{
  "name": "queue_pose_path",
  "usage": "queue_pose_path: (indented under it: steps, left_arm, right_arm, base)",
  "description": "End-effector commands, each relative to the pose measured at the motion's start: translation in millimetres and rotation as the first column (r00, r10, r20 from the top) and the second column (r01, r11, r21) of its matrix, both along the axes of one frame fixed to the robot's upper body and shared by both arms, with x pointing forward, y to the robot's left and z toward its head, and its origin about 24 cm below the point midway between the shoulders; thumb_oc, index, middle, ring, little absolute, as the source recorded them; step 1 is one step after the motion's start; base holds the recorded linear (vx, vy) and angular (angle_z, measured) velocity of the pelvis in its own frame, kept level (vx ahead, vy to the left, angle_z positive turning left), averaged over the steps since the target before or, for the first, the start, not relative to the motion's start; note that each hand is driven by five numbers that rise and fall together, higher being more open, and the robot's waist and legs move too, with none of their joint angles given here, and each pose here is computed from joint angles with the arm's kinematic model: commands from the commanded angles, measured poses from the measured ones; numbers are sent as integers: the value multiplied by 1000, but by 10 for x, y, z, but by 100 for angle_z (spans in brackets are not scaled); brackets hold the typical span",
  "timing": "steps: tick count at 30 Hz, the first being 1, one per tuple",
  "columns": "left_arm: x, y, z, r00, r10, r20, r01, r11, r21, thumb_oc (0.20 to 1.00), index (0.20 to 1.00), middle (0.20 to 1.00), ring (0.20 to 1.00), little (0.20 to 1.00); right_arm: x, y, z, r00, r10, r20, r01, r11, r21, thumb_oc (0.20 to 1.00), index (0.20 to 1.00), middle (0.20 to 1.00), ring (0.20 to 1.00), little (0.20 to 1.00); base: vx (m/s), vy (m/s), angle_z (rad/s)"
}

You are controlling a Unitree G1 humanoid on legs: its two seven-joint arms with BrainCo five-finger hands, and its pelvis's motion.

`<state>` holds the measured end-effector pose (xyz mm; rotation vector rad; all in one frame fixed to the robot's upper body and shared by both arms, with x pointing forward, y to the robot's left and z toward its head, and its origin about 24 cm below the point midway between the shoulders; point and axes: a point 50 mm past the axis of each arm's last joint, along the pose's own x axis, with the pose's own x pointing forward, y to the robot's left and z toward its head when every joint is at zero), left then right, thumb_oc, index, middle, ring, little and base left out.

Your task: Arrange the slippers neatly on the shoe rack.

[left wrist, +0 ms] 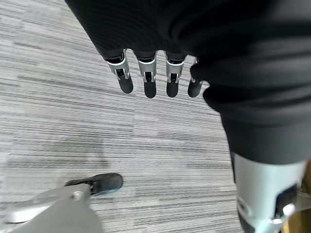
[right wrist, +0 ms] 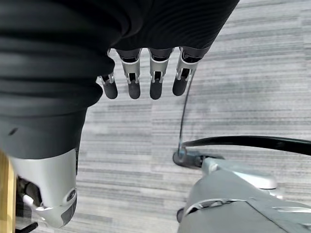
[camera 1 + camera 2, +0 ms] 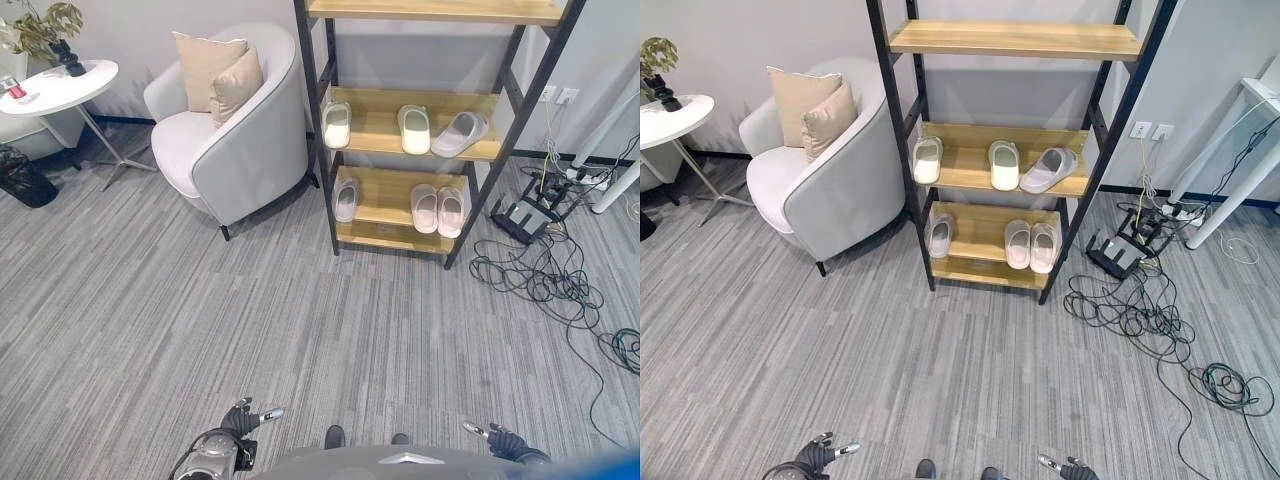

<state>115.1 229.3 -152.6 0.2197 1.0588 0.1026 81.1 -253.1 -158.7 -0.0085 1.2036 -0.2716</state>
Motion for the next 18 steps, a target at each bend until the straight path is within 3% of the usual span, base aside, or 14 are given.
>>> queue_pose_path:
  steps: [1, 3, 5, 8, 9, 11, 15, 18]
  left_arm:
    - [199, 1, 53, 999, -13, 50, 12, 1000, 15, 1000, 1000, 1000, 1000, 1000]
    - [186, -60, 43, 996, -80, 46, 80, 997, -6, 1000, 1000, 1000, 1000, 1000]
    - [102, -33, 11, 1000, -22, 16, 22, 999, -23, 1000, 1000, 1000, 1000, 1000]
    - [-40, -43, -43, 998, -46, -43, 45, 999, -10, 1000, 1000, 1000, 1000, 1000]
    - [-42, -62, -46, 995, -87, -48, 88, 996, 2, 1000, 1000, 1000, 1000, 1000]
    - [-15, -97, -43, 996, -79, -35, 79, 997, 0, 1000, 1000, 1000, 1000, 1000]
    - [-35, -126, -59, 995, -88, -51, 87, 996, -8, 1000, 1000, 1000, 1000, 1000]
    - [210, -150, 30, 991, -125, 40, 125, 992, 7, 1000, 1000, 1000, 1000, 1000]
  right_arm:
    - [107, -68, 41, 999, 52, 11, -51, 998, -41, 1000, 1000, 1000, 1000, 1000]
    - [84, -80, 40, 997, 72, 0, -72, 997, -39, 1000, 1000, 1000, 1000, 1000]
    - [112, -147, 64, 997, -65, 40, 66, 998, -24, 1000, 1000, 1000, 1000, 1000]
    - [23, -177, 52, 1000, 1, -13, -2, 999, -53, 1000, 1000, 1000, 1000, 1000]
    - [205, -166, 96, 998, -2, 57, 5, 999, -48, 1000, 1000, 1000, 1000, 1000]
    - [225, -138, 97, 997, -8, 77, 11, 999, -43, 1000, 1000, 1000, 1000, 1000]
    - [99, 18, 14, 997, 80, 4, -80, 997, -18, 1000, 1000, 1000, 1000, 1000]
    - [313, 17, 77, 986, 154, 61, -152, 987, -47, 1000, 1000, 1000, 1000, 1000]
  base:
    - [0, 0, 0]
    - [13, -47, 0]
    - [1, -54, -1]
    - [23, -69, -1]
    - [14, -75, 1]
    - [9, -86, -1]
    - [69, -133, 9]
    - [-16, -180, 17]
